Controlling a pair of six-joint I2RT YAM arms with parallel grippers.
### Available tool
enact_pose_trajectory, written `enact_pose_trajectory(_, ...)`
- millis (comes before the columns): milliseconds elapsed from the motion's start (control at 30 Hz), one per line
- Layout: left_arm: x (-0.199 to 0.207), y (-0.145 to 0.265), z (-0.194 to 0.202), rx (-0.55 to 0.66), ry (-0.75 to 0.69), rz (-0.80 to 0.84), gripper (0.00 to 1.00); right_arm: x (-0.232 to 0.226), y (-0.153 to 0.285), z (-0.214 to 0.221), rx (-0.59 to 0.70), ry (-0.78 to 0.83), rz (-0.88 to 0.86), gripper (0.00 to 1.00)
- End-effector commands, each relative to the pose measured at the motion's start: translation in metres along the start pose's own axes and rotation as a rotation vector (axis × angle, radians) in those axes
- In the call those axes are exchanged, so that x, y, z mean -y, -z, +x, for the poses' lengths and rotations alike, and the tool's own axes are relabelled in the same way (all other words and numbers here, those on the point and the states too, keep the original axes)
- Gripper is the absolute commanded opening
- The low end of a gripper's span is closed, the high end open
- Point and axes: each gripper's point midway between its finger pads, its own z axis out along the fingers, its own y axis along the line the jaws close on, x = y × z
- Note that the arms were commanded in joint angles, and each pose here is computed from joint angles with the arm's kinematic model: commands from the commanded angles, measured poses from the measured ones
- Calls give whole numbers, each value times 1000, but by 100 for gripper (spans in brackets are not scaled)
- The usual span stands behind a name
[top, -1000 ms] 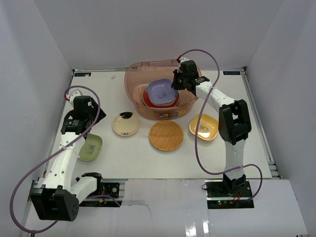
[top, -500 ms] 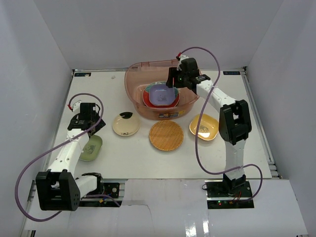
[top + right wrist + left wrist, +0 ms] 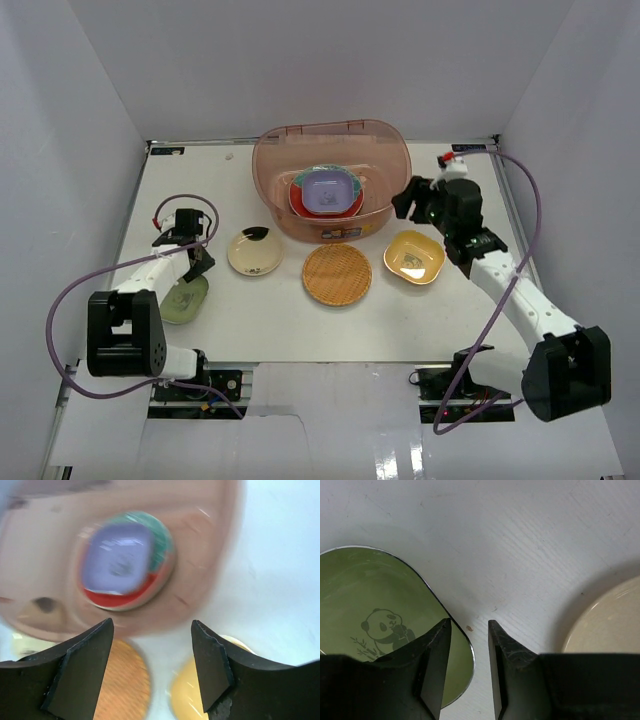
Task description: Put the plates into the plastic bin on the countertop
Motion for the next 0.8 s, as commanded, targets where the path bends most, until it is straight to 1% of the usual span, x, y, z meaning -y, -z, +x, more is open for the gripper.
enact_pose_trajectory(0, 4, -2, -4, 8, -3, 18, 45, 66, 16, 52, -40, -105, 198, 70)
enact_pose_trajectory(33, 3, -3, -4, 9, -8, 15, 44, 83, 27, 51, -12, -117, 248, 72)
enact_pose_trajectory(67, 3, -3, -6, 13, -9, 14, 37, 98, 34, 75, -45, -129, 297, 72)
enact_pose_trajectory(133, 4, -4, -5, 12, -12, 15, 28, 114, 41, 90, -53, -141, 368, 74)
enact_pose_trajectory(167, 5, -4, -6, 12, -13, 18, 16, 119, 43, 106, -84, -151, 381, 74)
enact_pose_trajectory(267, 7, -1, -6, 10, -19, 36, 1, 125, 41, 129, -141, -189, 396, 74)
enact_pose_trajectory(333, 9, 4, -9, 19, -20, 54, 0, 138, 45, 136, -140, -196, 462, 73)
enact_pose_trajectory(467, 17, 34, -34, 118, -16, 142, 0, 148, 55, 142, -123, -209, 519, 71)
enact_pose_trajectory(533, 22, 61, -58, 207, -13, 201, 0, 148, 56, 138, -110, -202, 518, 70)
enact_pose_trajectory(600, 28, 81, -74, 262, -9, 239, 0, 147, 58, 132, -96, -200, 521, 70)
enact_pose_trajectory(633, 36, 100, -88, 308, -4, 279, 0, 147, 58, 126, -80, -197, 520, 70)
enact_pose_trajectory(700, 48, 123, -103, 358, 0, 333, 0, 150, 62, 120, -63, -190, 546, 70)
enact_pose_trajectory(733, 65, 148, -118, 407, 1, 403, 0, 152, 63, 123, -69, -189, 556, 70)
enact_pose_trajectory(767, 76, 161, -124, 425, -7, 448, 0, 154, 63, 125, -71, -194, 564, 70)
